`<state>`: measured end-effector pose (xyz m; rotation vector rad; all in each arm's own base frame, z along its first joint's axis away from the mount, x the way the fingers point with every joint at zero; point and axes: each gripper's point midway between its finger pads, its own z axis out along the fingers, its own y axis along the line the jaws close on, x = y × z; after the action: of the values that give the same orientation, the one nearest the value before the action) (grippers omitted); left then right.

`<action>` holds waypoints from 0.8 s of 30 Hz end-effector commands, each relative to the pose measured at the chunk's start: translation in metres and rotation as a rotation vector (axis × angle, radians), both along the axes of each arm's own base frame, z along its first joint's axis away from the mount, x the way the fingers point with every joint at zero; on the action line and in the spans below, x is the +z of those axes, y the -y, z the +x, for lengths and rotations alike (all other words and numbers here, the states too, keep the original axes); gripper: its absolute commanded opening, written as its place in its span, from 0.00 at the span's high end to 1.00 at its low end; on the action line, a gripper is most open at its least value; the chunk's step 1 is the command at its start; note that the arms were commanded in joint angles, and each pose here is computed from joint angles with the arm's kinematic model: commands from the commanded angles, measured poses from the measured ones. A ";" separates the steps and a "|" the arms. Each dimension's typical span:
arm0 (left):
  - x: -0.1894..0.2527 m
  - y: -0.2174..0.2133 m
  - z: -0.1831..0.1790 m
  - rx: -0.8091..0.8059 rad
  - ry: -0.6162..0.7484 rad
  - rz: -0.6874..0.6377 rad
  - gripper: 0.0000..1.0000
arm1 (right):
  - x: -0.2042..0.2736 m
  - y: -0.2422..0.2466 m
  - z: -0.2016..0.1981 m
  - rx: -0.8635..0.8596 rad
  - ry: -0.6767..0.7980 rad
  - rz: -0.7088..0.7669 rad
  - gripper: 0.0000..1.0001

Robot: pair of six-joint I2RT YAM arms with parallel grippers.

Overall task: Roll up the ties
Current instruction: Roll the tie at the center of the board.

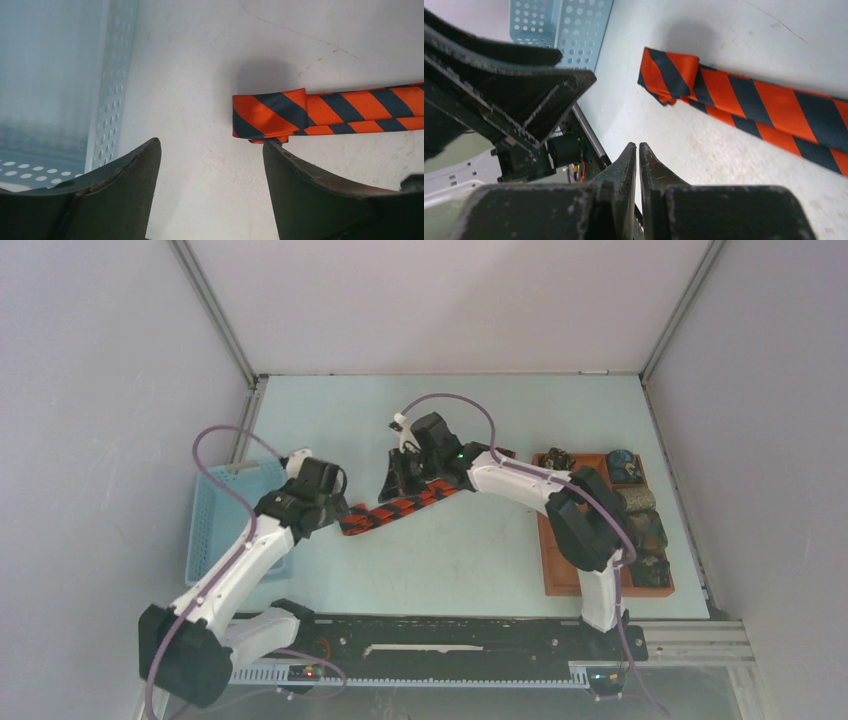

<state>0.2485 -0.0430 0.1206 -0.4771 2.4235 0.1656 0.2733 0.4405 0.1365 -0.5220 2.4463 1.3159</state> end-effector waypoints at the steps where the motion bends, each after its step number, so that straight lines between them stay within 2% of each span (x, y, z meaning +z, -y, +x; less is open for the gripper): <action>1: 0.010 0.003 0.012 0.009 0.204 -0.140 0.20 | 0.004 -0.032 -0.001 0.052 0.009 0.000 0.91; 8: 0.003 -0.008 0.002 0.057 0.299 -0.305 0.20 | -0.016 -0.065 -0.001 0.095 -0.027 -0.024 0.92; 12: -0.011 -0.010 0.000 0.062 0.291 -0.359 0.22 | -0.029 -0.075 -0.001 0.106 -0.046 -0.038 0.92; 16: -0.023 -0.009 0.000 0.058 0.272 -0.382 0.25 | -0.039 -0.079 0.002 0.104 -0.054 -0.047 0.92; 24: -0.031 -0.008 0.002 0.051 0.284 -0.393 0.25 | -0.059 -0.078 0.010 0.087 -0.081 -0.059 0.92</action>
<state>0.2395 -0.0309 0.0814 -0.7017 2.2205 -0.2873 0.2723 0.5103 0.0675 -0.6160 2.6049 1.2896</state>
